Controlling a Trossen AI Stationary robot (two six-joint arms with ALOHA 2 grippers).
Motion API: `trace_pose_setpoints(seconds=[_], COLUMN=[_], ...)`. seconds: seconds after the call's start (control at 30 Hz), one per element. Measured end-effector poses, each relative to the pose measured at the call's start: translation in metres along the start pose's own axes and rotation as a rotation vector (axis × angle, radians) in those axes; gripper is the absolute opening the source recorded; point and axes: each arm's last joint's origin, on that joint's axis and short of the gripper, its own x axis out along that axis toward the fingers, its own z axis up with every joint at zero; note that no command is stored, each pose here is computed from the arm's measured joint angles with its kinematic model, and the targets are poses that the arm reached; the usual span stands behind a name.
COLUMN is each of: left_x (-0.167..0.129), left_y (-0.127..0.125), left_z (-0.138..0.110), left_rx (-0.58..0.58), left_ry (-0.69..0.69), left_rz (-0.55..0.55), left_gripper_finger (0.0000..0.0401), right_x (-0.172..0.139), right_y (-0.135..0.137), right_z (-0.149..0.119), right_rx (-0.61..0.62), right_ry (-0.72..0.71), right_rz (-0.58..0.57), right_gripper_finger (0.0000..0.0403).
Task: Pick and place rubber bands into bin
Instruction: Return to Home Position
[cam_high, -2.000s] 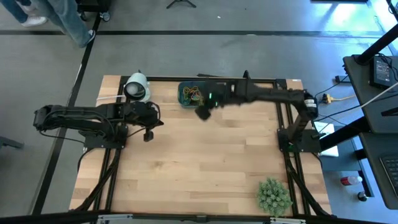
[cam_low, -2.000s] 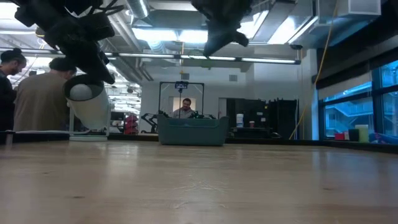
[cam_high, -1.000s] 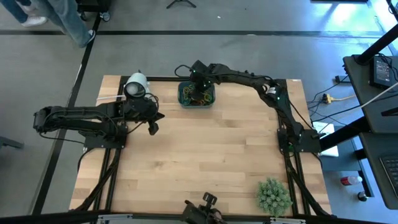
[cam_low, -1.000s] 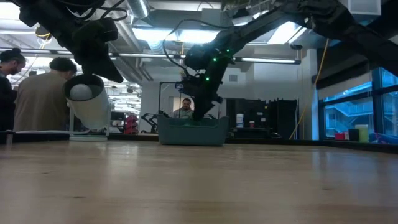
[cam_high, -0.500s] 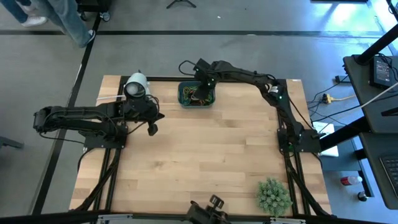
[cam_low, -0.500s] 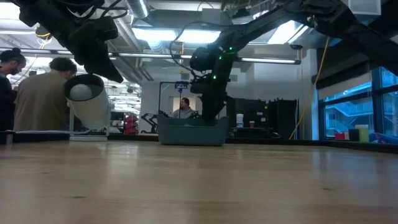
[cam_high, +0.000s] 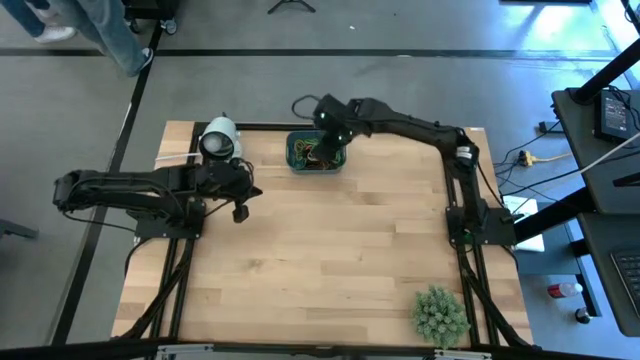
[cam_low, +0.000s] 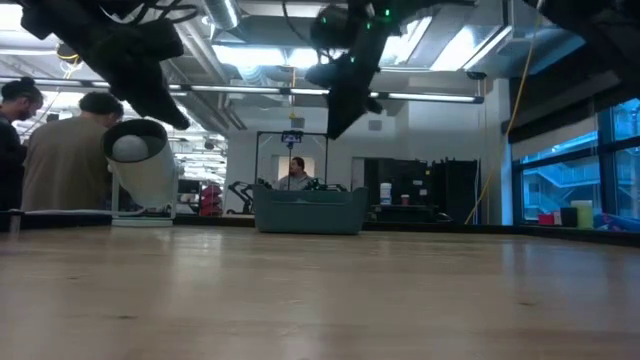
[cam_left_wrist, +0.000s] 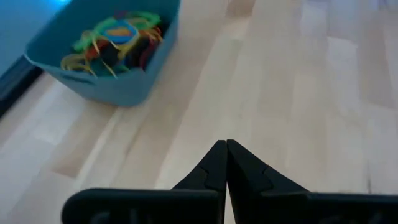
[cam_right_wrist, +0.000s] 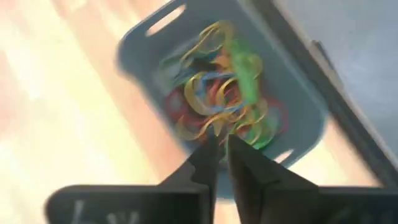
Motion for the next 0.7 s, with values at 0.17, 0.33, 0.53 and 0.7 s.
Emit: trace_pose_setpoints(seconds=[0.17, 0.33, 0.53, 0.7], left_x=[-0.009, -0.012, -0.014, -0.026], left_y=[-0.006, -0.013, -0.014, -0.009], left_z=[-0.006, -0.026, -0.061, -0.072], left_rx=[0.032, 0.052, 0.044, 0.095], left_ry=[0.013, -0.085, -0.183, -0.347], left_rz=[-0.004, -0.053, -0.139, -0.179], left_gripper_finger=[0.0002, 0.0002, 0.0002, 0.0002], right_x=[-0.005, 0.004, 0.009, 0.004], right_y=[0.043, 0.085, 0.126, 0.146], right_z=[-0.023, -0.055, -0.099, -0.132], right_rx=[-0.059, -0.077, -0.079, -0.063], right_ry=[0.043, 0.116, 0.179, 0.196], right_rz=[0.012, 0.034, 0.051, 0.072], right_gripper_finger=[0.0006, 0.0015, 0.0004, 0.0009])
